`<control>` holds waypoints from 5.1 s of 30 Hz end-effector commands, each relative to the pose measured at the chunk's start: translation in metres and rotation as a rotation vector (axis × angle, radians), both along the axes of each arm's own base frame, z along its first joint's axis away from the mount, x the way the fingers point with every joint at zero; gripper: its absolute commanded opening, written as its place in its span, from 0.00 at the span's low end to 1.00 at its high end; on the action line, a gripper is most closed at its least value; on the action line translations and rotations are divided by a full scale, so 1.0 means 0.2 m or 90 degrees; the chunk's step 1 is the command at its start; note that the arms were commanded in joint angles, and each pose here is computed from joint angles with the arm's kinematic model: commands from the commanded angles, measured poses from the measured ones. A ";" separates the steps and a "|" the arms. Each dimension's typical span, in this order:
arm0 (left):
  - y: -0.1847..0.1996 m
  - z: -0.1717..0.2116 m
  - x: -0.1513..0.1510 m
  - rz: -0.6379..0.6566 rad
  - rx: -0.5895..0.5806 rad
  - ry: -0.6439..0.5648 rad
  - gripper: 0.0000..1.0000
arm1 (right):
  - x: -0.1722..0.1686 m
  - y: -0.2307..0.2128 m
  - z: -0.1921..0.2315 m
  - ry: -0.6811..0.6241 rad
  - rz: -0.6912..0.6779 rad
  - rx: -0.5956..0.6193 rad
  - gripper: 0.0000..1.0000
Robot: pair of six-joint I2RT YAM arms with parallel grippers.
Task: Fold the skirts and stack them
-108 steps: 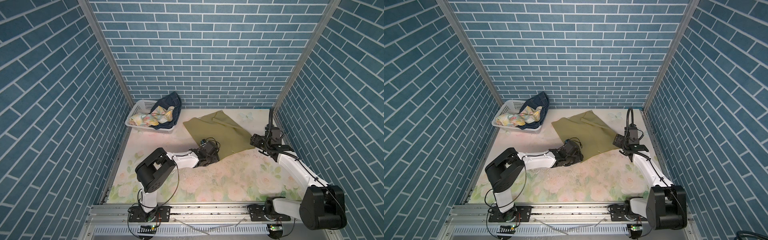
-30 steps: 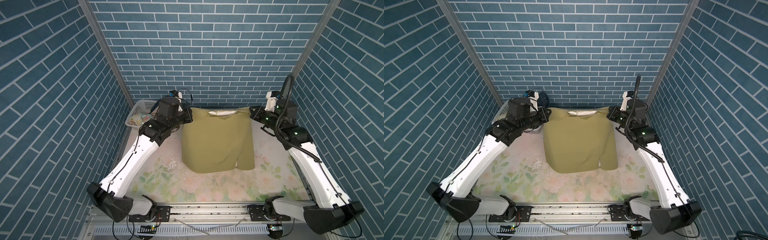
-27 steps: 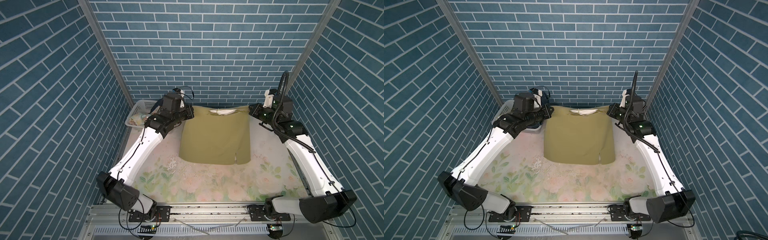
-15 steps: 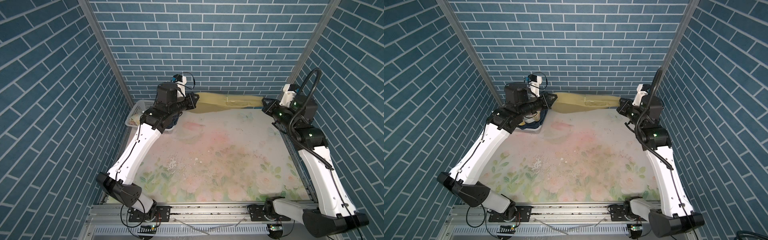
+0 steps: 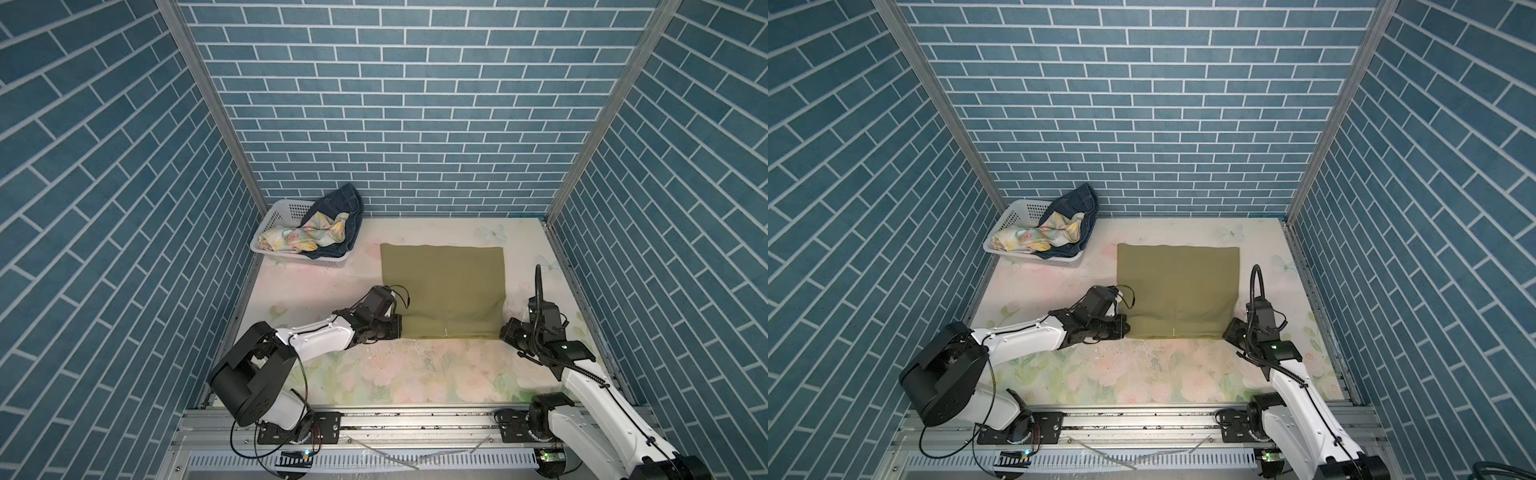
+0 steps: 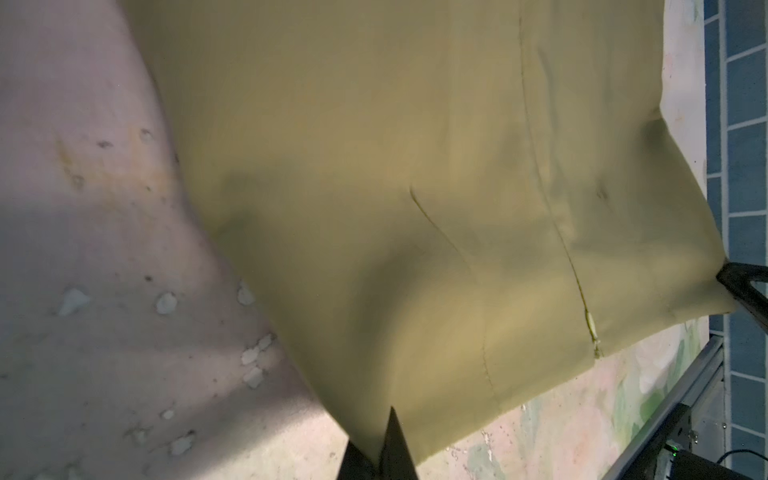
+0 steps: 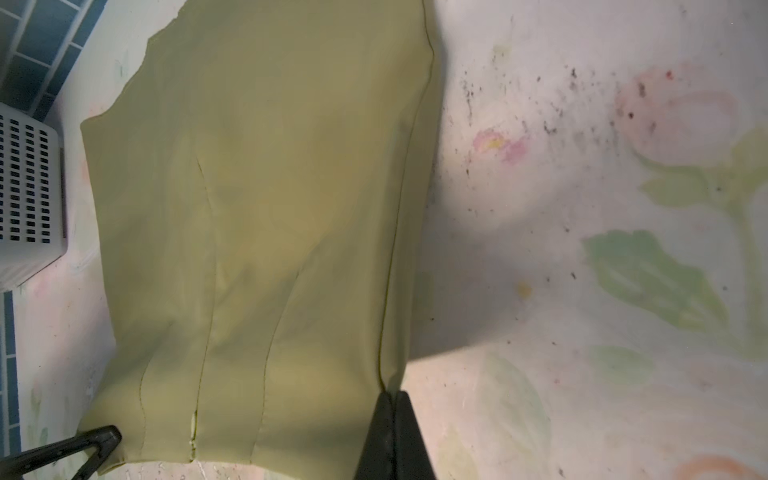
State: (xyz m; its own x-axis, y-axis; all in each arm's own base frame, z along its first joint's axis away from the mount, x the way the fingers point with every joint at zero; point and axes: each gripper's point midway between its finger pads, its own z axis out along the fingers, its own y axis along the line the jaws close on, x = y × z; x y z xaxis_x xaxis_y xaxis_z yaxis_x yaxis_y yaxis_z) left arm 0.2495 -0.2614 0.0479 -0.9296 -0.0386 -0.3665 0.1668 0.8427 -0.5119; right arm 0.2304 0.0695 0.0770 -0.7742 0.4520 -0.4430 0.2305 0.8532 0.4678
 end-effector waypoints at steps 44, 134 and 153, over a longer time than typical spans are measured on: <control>-0.01 -0.19 0.19 0.036 0.087 -0.010 0.40 | 0.40 0.14 0.22 -0.021 0.068 -0.044 0.00; 0.36 0.01 0.85 0.025 0.396 -0.100 0.81 | 0.12 0.09 -0.08 0.072 -0.015 -0.098 0.80; 0.38 -0.18 0.86 0.000 0.409 -0.052 0.00 | 0.23 0.19 -0.16 0.073 0.008 -0.063 0.70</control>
